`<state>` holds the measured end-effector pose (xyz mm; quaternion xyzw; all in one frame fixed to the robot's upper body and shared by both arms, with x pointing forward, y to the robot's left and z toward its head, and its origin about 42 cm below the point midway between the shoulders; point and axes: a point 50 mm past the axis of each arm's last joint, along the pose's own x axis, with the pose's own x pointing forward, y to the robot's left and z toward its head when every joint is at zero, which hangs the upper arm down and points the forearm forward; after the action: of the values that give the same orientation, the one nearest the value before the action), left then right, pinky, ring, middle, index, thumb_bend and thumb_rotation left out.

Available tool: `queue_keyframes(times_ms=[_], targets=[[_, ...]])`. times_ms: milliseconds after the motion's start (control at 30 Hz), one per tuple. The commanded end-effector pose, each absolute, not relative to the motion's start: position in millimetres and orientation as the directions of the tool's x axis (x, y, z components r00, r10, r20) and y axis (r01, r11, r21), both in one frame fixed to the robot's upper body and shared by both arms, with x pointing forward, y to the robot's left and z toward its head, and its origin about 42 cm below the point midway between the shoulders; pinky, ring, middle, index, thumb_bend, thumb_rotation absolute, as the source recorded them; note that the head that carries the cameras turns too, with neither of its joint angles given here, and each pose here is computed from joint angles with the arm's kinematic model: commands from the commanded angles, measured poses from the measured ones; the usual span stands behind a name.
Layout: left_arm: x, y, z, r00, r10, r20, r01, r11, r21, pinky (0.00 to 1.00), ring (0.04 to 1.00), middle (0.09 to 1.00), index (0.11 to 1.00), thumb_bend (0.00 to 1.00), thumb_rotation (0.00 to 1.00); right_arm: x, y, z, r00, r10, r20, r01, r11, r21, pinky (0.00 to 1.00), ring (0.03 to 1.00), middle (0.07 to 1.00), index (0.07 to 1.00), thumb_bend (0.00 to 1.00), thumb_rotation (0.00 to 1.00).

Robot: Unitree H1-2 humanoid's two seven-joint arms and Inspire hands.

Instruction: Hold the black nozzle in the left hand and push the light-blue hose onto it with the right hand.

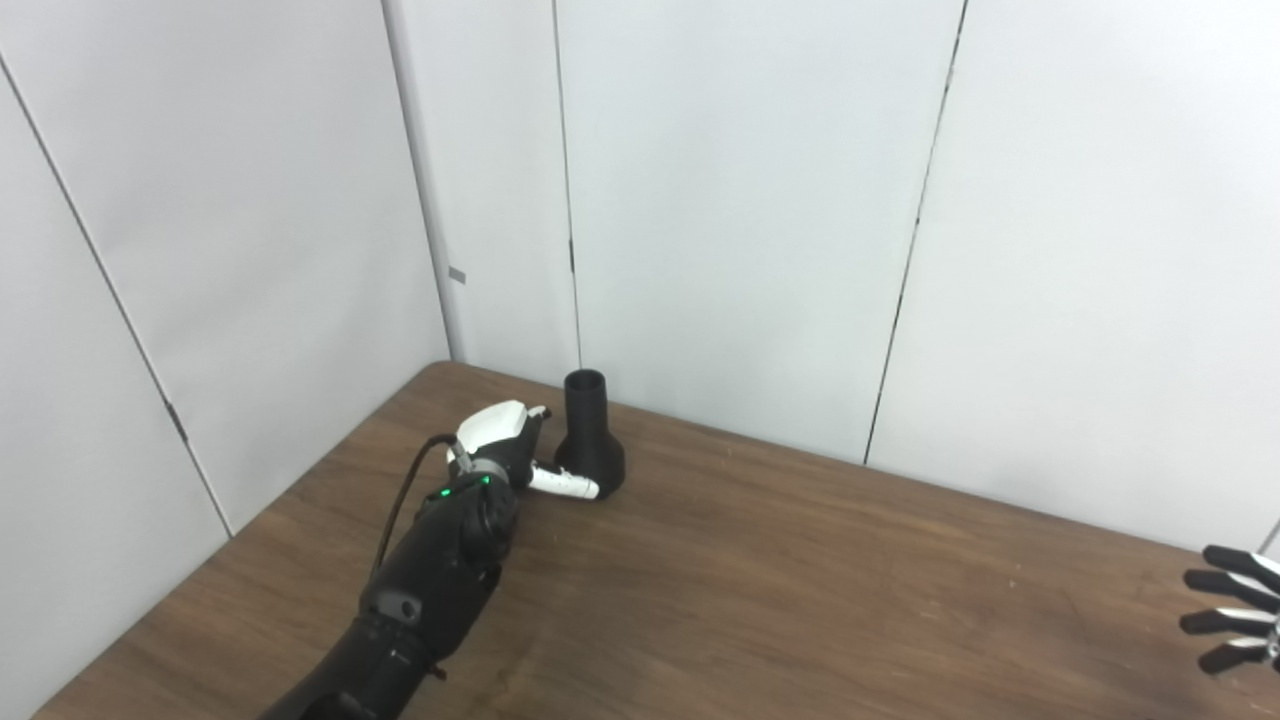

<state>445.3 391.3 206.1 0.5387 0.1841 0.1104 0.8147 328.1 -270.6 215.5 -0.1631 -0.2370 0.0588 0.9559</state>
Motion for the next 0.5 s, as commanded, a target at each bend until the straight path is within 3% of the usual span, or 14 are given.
queue_keyframes(times_ms=[0,467], targets=[[456.3,389.9,221.3,0.914,0.382,-0.135,-0.032,0.4,0.916,0.92,0.976,0.961,0.913,1.0,0.5,326.0,-274.0,234.4,0.847,0.202,0.492,-0.017,0.934,-0.356,0.47,0.601,0.723,0.762,0.68,0.06],[469.6,370.2,216.5,0.933,0.341,-0.113,-0.045,0.423,0.905,0.84,0.956,0.924,0.893,1.0,0.44,323.2,-272.7,234.3,0.854,0.2,0.481,-0.02,0.935,-0.354,0.48,0.609,0.73,0.768,0.68,0.06]])
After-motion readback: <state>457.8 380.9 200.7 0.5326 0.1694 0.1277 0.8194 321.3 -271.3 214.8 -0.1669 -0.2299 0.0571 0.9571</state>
